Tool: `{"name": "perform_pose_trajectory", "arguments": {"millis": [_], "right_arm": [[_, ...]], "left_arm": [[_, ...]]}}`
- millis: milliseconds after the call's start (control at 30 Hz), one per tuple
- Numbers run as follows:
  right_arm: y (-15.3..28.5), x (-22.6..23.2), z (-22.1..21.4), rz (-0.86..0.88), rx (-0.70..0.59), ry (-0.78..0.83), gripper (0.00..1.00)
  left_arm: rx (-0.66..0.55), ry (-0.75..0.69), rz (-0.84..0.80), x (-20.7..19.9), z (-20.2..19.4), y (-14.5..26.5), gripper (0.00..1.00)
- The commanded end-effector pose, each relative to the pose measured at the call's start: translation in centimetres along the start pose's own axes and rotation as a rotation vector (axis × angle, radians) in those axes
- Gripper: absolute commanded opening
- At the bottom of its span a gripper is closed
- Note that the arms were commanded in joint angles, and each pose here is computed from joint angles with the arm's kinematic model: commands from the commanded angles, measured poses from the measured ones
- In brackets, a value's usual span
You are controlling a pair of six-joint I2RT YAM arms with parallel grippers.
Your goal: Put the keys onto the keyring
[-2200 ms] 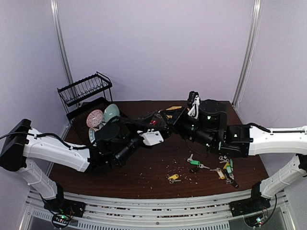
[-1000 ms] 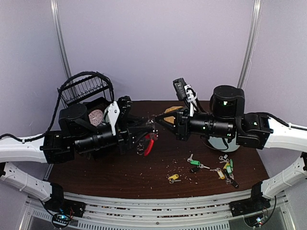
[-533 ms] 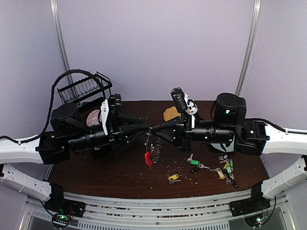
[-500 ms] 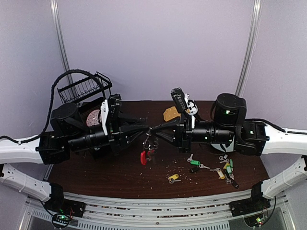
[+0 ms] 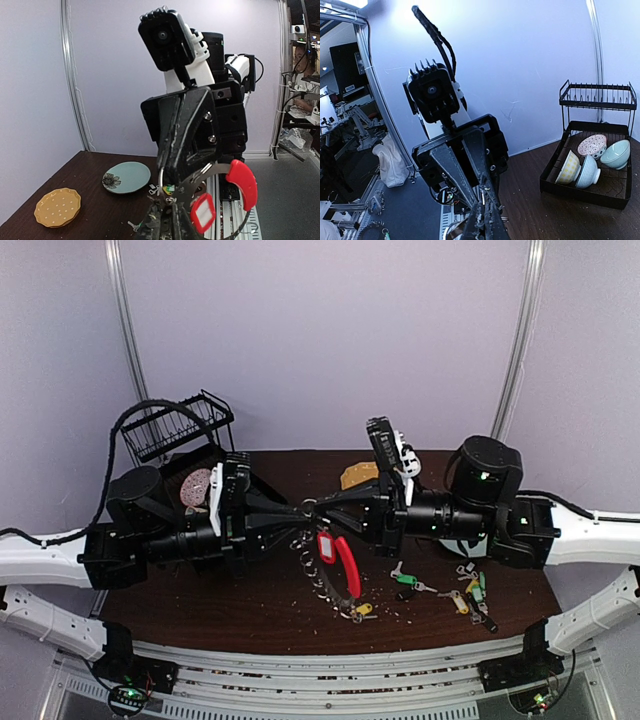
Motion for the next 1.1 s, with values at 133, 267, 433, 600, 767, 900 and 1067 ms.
{"name": "perform_pose_trajectory", "arguments": {"millis": [133, 267, 433, 600, 767, 900, 1067], "right_arm": [[0.6, 1.4, 1.3, 0.082, -0.074, 0.022, 0.0], [0.4, 1.4, 1.2, 0.099, -0.074, 0.02, 0.0], [0.2, 1.3, 1.1, 0.097, -0.065, 0.019, 0.0], [0.4, 1.3, 1.2, 0.093, -0.071, 0.02, 0.0], [0.4, 1.2, 1.1, 0.086, -0.068, 0.021, 0.0], [0.4, 1.2, 1.2, 0.079, -0.075, 0.024, 0.0], [0.4, 1.4, 1.3, 0.088, -0.078, 0.024, 0.0]], "left_arm": [[-0.107, -0.007, 0.012, 0.2, 1.1, 0.4, 0.22], [-0.147, -0.008, 0.004, 0.1, 1.5, 0.6, 0.21], [-0.174, -0.012, -0.036, -0.1, 1.8, 0.6, 0.23], [-0.223, -0.038, -0.057, -0.4, 2.4, 1.6, 0.37], [-0.217, -0.049, 0.019, 0.1, 3.0, 2.9, 0.4], [-0.171, -0.028, 0.002, 0.2, 2.8, 2.0, 0.35], [-0.115, 0.002, -0.006, 0.4, 2.1, 0.1, 0.34]]}}
Point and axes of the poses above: each gripper's point midway between its finger pads, its own y axis back along the fingers, its own x axis along the line the jaws close on, z = x × y, the point moved 10 cm from there along y, back along the fingers, and after that the axes turned 14 degrees about -y, right-handed, at the moved point
